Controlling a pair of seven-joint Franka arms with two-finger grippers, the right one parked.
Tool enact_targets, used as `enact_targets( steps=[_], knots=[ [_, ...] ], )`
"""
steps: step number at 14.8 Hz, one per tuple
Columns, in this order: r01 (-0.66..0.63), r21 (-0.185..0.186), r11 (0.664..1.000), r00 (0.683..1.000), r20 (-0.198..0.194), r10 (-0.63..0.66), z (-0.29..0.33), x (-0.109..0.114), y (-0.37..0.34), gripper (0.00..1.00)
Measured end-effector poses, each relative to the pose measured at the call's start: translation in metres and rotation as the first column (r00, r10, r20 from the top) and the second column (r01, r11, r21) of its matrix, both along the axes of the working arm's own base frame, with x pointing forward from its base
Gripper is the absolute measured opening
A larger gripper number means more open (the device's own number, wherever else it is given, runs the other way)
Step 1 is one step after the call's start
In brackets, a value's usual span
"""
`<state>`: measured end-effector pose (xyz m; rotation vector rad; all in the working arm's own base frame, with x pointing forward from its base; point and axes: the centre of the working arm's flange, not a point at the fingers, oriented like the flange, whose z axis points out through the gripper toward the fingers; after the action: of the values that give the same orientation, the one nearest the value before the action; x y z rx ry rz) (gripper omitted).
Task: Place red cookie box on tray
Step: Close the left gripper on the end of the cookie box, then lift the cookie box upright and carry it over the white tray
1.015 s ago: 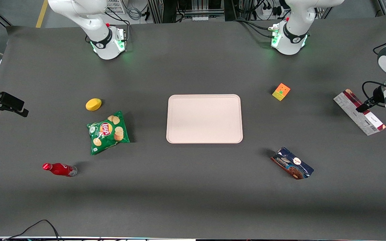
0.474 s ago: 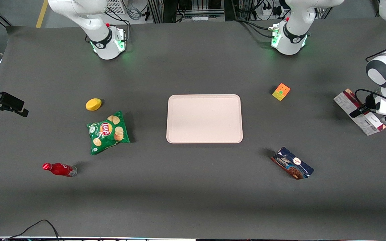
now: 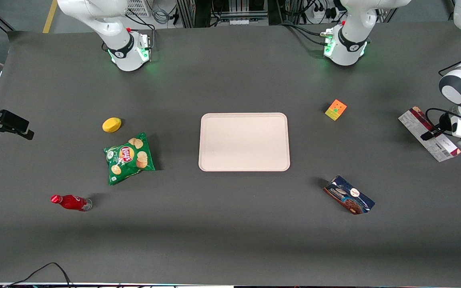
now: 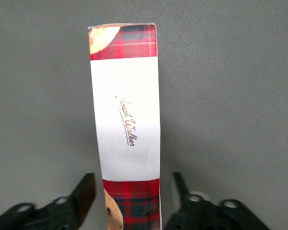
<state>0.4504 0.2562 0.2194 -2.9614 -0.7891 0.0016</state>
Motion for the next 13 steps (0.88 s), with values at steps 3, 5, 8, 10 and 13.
enact_targets(
  steps=[3,5,8,10,13],
  knots=[
    [0.000,0.000,1.000,1.000,0.001,0.000,0.000,0.000,0.000,0.40],
    [0.002,0.000,1.000,1.000,0.002,-0.002,0.001,0.001,0.000,0.33],
    [0.039,-0.006,0.999,0.999,-0.003,-0.039,0.008,0.012,-0.003,0.22],
    [0.084,-0.035,0.996,0.996,-0.030,-0.085,0.023,0.027,-0.007,0.22],
    [0.194,-0.083,0.977,0.979,-0.047,-0.199,0.071,0.054,-0.032,0.22]
  ],
)
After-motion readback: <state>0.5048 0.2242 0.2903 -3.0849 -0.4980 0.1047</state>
